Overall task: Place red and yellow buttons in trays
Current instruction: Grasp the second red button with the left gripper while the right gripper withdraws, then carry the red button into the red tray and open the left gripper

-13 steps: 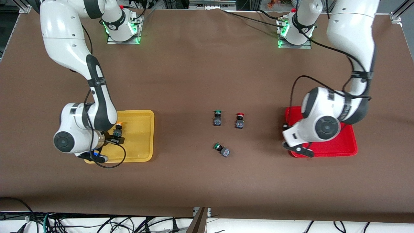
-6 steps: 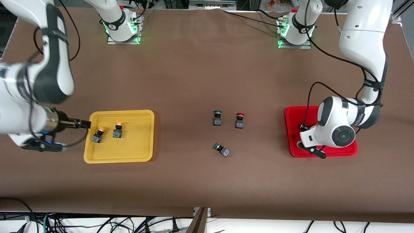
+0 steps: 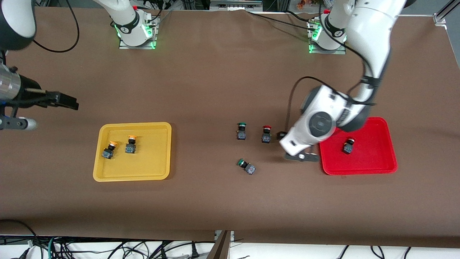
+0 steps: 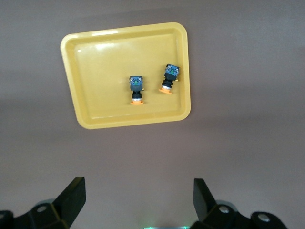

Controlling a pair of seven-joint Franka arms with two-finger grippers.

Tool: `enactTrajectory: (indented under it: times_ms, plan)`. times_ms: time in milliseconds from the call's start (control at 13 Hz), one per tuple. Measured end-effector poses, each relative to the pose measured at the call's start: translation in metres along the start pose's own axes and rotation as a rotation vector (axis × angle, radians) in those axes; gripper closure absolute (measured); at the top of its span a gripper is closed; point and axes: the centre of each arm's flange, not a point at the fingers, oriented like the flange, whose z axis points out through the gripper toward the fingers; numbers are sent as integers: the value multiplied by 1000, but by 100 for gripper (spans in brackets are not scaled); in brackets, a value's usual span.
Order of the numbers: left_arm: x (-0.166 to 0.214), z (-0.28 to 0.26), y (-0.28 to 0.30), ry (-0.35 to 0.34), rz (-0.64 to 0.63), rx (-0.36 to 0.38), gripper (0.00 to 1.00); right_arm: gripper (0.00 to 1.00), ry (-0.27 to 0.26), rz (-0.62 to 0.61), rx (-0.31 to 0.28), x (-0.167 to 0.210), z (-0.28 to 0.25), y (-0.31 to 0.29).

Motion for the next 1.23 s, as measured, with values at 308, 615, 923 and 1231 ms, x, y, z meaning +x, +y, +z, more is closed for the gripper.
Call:
enactTrajectory:
  times_ms: [308, 615, 923, 1231]
  plan:
    - [-30, 81, 58, -1, -34, 49, 0, 0, 72, 48, 38, -35, -49, 43]
    - [-21, 92, 43, 10, -59, 85, 9, 0, 60, 38, 29, -69, -62, 48]
    - [-27, 89, 56, 21, -63, 81, 54, 0, 36, 15, 4, -65, -50, 34]
    - [-16, 64, 19, -26, -41, 225, 57, 0, 26, 16, 1, -60, -45, 33]
